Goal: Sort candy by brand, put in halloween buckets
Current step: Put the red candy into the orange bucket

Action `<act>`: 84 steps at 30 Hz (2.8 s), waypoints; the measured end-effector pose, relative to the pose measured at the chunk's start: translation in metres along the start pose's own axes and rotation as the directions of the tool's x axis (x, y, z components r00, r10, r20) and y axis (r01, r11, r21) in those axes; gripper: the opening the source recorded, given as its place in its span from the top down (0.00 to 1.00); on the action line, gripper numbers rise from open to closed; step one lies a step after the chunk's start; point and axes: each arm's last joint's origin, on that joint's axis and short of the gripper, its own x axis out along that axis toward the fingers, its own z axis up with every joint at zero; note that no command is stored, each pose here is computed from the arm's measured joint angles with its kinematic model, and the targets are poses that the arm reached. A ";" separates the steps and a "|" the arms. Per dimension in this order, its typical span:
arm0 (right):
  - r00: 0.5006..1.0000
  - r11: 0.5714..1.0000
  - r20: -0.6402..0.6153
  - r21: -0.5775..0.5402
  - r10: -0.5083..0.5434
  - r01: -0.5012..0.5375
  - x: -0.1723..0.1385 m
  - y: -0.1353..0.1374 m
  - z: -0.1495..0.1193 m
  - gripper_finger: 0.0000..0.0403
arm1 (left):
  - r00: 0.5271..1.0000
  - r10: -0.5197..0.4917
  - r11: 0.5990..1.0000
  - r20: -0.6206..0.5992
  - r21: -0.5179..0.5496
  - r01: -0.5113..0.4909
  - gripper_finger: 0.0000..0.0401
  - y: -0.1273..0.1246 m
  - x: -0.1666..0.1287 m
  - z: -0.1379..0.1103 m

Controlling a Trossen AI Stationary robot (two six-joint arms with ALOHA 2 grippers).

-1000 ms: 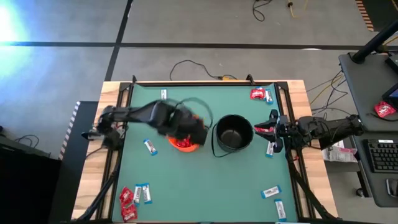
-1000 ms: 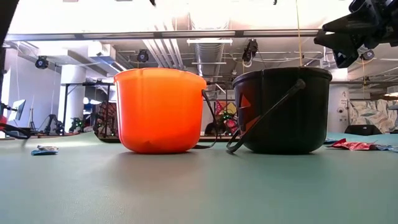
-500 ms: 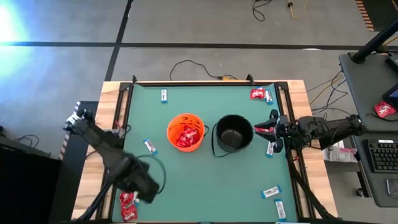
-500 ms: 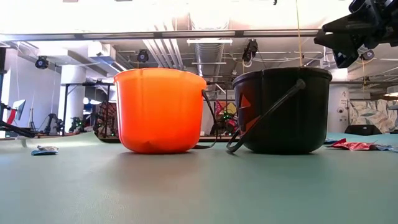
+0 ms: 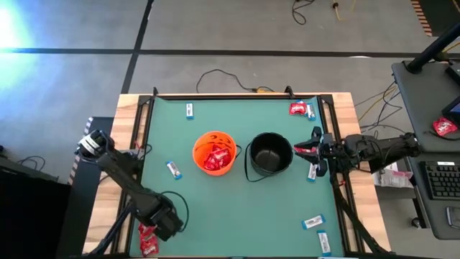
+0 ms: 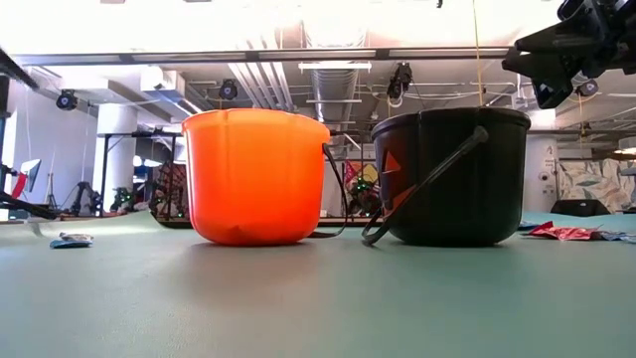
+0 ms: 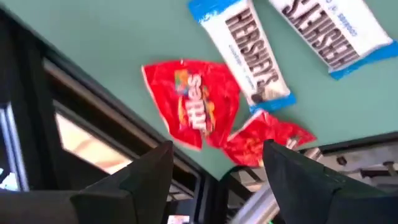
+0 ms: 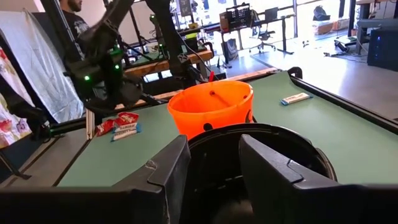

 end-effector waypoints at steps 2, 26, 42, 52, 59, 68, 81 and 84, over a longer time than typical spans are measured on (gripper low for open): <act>1.000 1.000 0.000 0.000 0.000 0.000 0.000 0.000 0.000 0.66 | 1.000 -0.003 0.999 0.010 0.043 0.003 0.42 0.003 0.009 0.005; 1.000 1.000 0.000 0.000 0.000 0.000 0.000 0.000 0.000 0.66 | 0.973 0.075 0.995 -0.220 0.087 -0.057 0.68 0.018 0.084 0.039; 1.000 1.000 0.000 0.000 0.000 0.000 0.000 0.000 0.000 0.65 | 0.983 -0.074 0.982 0.166 0.186 0.042 0.98 -0.001 0.002 0.016; 1.000 1.000 0.000 0.000 0.000 0.000 0.000 0.000 0.000 0.66 | 0.779 -0.222 0.952 0.586 0.301 0.045 0.99 -0.002 -0.116 0.035; 1.000 1.000 0.000 0.000 0.000 0.000 0.000 0.000 0.000 0.64 | 0.525 -0.320 0.924 0.788 0.382 -0.010 0.99 0.009 -0.221 0.076; 1.000 1.000 0.000 0.000 0.000 0.000 0.000 0.000 0.000 0.66 | 0.595 -0.193 0.928 0.780 0.343 -0.148 0.99 0.032 -0.236 0.181; 0.999 0.992 0.047 -0.127 0.008 -0.002 0.000 0.001 0.005 0.65 | 0.710 -0.194 0.943 0.677 0.328 -0.055 0.96 0.014 -0.185 0.256; 0.997 0.996 0.077 -0.091 -0.009 0.016 0.000 0.001 0.007 0.65 | 0.723 -0.205 0.949 0.659 0.315 -0.018 0.92 0.013 -0.183 0.258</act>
